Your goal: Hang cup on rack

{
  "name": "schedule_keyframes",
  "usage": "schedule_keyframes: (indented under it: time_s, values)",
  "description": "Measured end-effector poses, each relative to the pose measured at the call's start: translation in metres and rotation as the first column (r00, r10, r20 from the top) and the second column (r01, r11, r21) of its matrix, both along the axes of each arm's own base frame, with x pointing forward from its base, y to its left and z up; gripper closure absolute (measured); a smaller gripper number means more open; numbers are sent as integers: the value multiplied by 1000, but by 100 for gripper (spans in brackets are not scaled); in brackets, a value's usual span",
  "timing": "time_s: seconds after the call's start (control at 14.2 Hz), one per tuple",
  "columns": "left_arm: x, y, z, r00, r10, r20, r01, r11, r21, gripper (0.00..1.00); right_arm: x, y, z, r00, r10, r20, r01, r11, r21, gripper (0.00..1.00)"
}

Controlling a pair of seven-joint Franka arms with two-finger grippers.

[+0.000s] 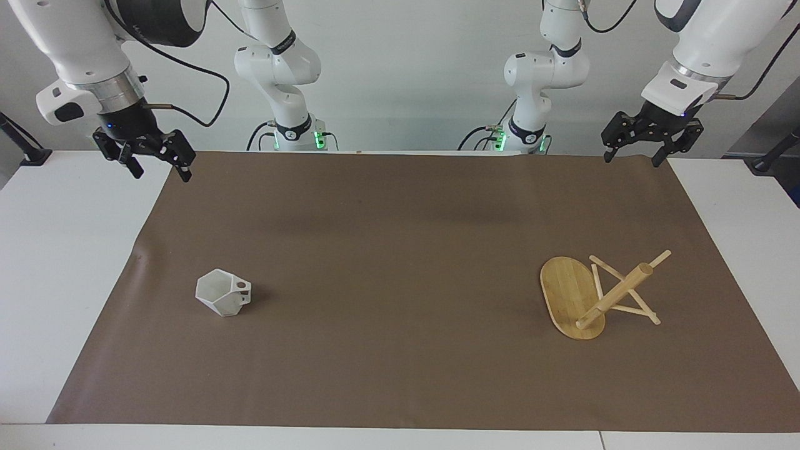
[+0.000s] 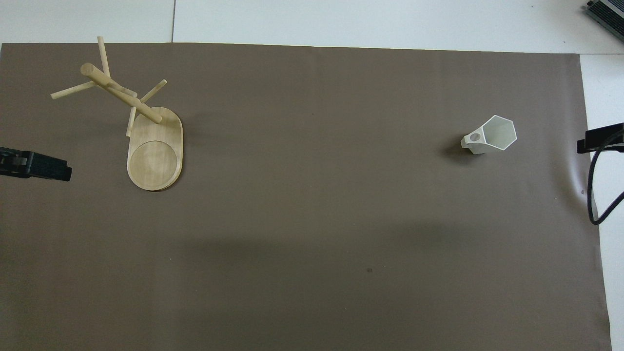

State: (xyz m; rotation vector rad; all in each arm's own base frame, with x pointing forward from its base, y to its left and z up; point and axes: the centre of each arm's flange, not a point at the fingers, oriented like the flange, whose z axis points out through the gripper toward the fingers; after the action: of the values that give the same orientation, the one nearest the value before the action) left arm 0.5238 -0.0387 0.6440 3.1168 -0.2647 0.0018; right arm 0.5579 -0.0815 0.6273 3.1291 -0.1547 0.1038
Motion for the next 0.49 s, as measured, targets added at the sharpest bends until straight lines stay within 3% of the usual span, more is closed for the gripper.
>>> schedule_keyframes:
  time_s: [0.49]
  values:
    - [0,1,0,1000,2,0,-2,1000,0,0,-1,-1,0,1000,-2,-7,2,1000,1,0]
